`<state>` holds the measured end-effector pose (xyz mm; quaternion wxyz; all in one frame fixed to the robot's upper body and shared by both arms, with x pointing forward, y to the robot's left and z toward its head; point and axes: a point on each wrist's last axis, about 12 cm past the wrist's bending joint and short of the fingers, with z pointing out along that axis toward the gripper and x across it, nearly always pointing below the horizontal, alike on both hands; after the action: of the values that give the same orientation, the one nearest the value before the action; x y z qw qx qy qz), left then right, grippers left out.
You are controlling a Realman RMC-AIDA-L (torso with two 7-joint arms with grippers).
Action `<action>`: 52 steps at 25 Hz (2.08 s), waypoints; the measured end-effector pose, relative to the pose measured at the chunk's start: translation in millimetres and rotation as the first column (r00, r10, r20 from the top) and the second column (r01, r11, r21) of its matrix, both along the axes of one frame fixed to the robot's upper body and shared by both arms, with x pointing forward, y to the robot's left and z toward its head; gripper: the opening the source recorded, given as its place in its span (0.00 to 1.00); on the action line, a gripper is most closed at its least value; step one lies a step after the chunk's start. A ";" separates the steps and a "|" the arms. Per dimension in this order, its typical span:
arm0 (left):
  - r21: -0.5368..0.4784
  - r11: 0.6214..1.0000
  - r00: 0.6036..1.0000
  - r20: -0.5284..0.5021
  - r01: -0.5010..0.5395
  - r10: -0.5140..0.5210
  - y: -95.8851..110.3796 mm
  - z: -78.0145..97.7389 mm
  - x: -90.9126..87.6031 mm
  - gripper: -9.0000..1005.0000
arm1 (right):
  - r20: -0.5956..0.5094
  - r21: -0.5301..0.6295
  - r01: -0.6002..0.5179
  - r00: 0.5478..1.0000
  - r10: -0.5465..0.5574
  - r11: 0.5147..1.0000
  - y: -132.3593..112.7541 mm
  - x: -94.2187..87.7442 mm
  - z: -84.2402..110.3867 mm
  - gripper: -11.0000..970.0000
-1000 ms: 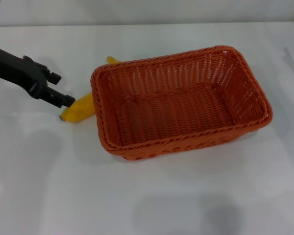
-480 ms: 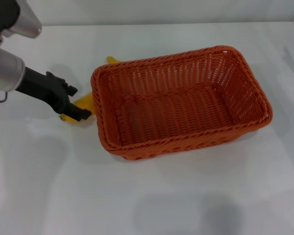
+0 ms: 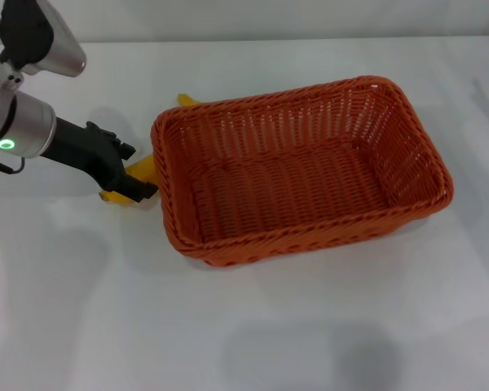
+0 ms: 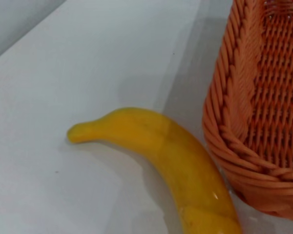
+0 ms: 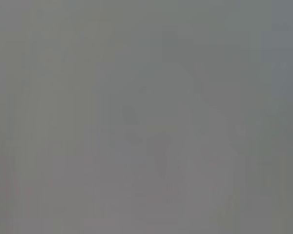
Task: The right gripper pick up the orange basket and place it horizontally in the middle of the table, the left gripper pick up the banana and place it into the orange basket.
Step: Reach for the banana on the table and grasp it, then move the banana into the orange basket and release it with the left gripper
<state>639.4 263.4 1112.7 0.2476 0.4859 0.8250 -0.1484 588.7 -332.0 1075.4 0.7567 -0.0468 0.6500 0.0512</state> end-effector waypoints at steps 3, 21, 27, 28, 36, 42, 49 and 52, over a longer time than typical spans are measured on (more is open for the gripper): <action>-0.003 1.000 1.000 0.002 0.013 -0.013 -2.5 -2.5 -1.3 0.85 | -0.001 0.002 0.004 1.000 -0.004 1.000 -0.9 -0.7 -0.4 0.91; 0.015 1.000 1.000 0.025 0.014 -0.015 -4.2 -5.6 0.0 0.48 | 0.000 0.005 0.018 1.000 -0.018 1.000 -3.8 -1.4 -0.4 0.91; 0.024 1.000 0.999 0.025 -0.020 0.019 6.3 6.2 0.4 0.48 | -0.002 0.001 0.020 1.000 -0.020 1.000 -4.5 -1.3 -0.5 0.91; 0.020 0.999 0.999 0.029 -0.032 0.032 9.9 9.9 -0.2 0.48 | -0.002 0.001 0.021 1.000 -0.021 1.000 -4.5 -1.2 -0.5 0.91; -0.057 0.990 0.981 0.137 -0.128 0.135 44.7 47.7 -10.5 0.48 | 0.001 -0.006 0.024 1.000 -0.024 1.000 -6.2 0.4 1.4 0.91; -0.150 0.980 0.934 0.313 -0.131 0.173 63.1 91.8 -18.2 0.48 | 0.005 -0.008 0.026 1.000 -0.026 1.000 -7.0 1.1 2.7 0.91; -0.227 0.973 0.893 0.446 0.051 0.057 46.4 128.3 -9.2 0.47 | 0.006 -0.010 0.028 1.000 -0.028 1.000 -7.5 1.6 3.2 0.91; -0.201 0.969 0.884 0.466 0.140 -0.031 25.7 133.0 -2.4 0.47 | 0.002 -0.010 0.030 1.000 -0.030 1.000 -7.8 1.7 2.7 0.91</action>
<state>637.0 289.1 1245.7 0.4830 0.5116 0.6978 -0.1342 590.4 -339.8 1078.1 0.7577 -0.0408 0.6503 0.0365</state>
